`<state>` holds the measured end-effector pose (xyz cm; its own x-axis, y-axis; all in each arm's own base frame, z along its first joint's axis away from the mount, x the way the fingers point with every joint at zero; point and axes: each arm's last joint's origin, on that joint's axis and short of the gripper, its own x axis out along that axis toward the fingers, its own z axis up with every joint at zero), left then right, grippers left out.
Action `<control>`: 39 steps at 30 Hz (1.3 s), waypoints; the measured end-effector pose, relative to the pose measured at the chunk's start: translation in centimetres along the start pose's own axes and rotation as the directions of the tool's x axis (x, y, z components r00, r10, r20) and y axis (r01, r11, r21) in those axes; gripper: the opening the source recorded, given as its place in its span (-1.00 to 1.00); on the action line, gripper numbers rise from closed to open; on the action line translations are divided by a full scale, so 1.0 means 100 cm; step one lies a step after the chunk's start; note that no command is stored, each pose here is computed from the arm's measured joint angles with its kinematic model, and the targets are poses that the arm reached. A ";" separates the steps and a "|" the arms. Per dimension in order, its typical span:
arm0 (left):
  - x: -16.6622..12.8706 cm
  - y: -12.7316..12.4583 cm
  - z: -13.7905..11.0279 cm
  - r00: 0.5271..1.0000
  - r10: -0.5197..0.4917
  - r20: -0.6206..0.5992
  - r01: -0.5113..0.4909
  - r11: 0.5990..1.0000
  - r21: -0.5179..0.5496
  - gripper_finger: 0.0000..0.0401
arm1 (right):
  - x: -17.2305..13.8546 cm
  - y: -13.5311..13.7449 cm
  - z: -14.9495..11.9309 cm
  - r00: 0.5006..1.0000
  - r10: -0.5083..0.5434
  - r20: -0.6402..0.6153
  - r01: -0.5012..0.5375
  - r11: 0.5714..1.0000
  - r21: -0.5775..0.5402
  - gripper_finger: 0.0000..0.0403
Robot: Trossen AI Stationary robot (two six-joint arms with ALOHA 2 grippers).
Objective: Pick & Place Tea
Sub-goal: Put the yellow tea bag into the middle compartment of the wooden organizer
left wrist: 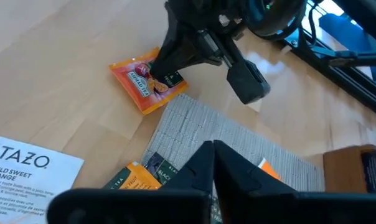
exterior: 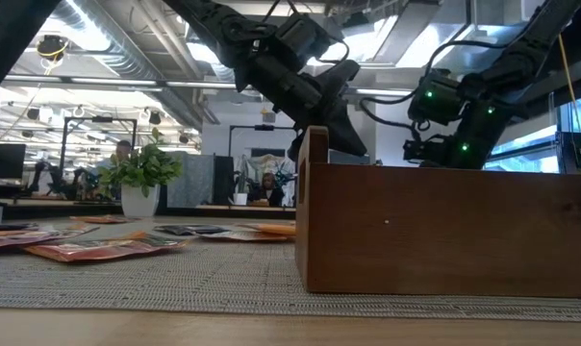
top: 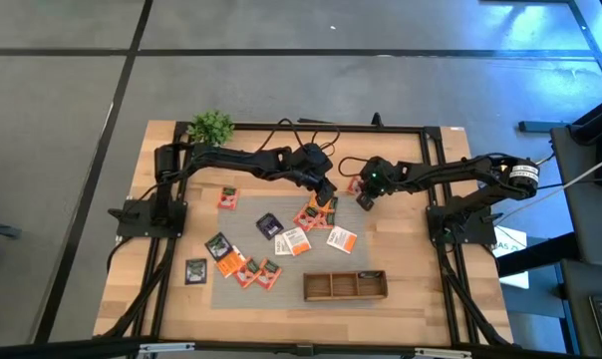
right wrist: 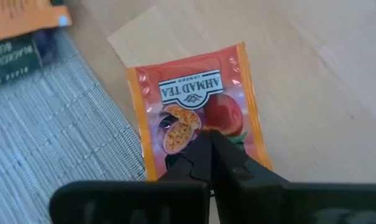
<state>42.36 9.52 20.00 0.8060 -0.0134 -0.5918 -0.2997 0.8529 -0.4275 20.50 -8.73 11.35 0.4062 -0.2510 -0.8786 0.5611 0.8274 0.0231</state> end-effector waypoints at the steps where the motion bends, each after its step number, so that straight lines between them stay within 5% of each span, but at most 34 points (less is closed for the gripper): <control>1: 0.002 0.001 -0.001 1.000 0.000 0.001 0.000 1.000 0.014 -0.97 | 0.000 0.000 0.000 1.000 0.006 0.005 -0.006 1.000 -0.016 -0.98; 17: 0.044 0.020 -0.025 0.999 0.054 -0.007 -0.054 0.998 -0.009 -0.99 | 0.016 0.007 0.015 0.982 0.124 0.141 -0.111 0.989 -0.098 -0.98; 26: 0.053 0.041 -0.030 0.987 0.161 0.007 -0.154 0.955 -0.253 -0.98 | 0.022 0.008 0.017 0.975 0.149 0.163 -0.134 0.986 -0.099 -0.98; 39: 0.054 0.052 -0.029 0.983 0.183 0.007 -0.168 0.917 -0.362 -0.84 | 0.022 0.009 0.017 0.974 0.157 0.166 -0.142 0.985 -0.100 -0.96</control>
<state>43.68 12.36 12.65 0.7409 0.1465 -0.6555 -0.5950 0.5958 -0.5394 23.12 -9.43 10.23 0.6034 -0.1973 -0.7727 0.4227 0.9007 0.1001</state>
